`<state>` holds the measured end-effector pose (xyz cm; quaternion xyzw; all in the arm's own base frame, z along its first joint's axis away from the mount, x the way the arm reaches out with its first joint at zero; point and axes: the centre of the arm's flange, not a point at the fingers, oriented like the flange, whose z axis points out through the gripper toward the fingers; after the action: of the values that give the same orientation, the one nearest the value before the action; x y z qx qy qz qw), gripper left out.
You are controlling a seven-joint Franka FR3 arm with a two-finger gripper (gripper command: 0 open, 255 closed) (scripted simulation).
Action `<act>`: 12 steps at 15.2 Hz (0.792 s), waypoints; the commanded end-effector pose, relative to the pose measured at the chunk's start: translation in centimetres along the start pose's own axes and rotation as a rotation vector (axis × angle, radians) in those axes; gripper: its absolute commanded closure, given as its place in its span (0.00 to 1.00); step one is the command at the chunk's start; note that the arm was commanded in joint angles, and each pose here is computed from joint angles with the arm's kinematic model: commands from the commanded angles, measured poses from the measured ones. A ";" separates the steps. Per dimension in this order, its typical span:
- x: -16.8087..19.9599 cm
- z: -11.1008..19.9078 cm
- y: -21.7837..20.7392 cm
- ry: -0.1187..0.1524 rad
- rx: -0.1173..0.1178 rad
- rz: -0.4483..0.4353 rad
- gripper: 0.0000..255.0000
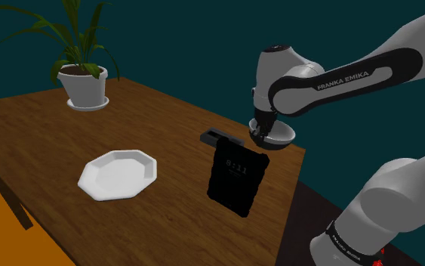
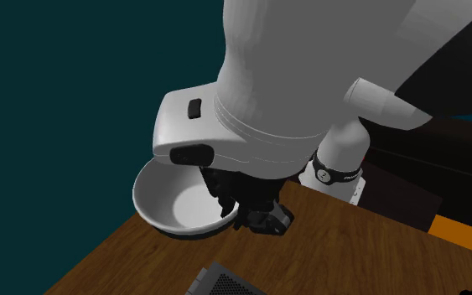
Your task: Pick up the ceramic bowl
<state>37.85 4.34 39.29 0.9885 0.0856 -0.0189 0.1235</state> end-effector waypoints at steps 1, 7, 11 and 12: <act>0.0 0.0 0.0 0.000 0.000 0.000 1.00; -0.1 -0.1 0.0 0.000 0.000 0.000 1.00; -0.2 -2.1 0.5 0.000 0.000 0.000 1.00; -0.3 -2.6 0.6 0.000 0.000 0.000 1.00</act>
<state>37.74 4.43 41.49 0.9885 0.0855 -0.0188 0.1235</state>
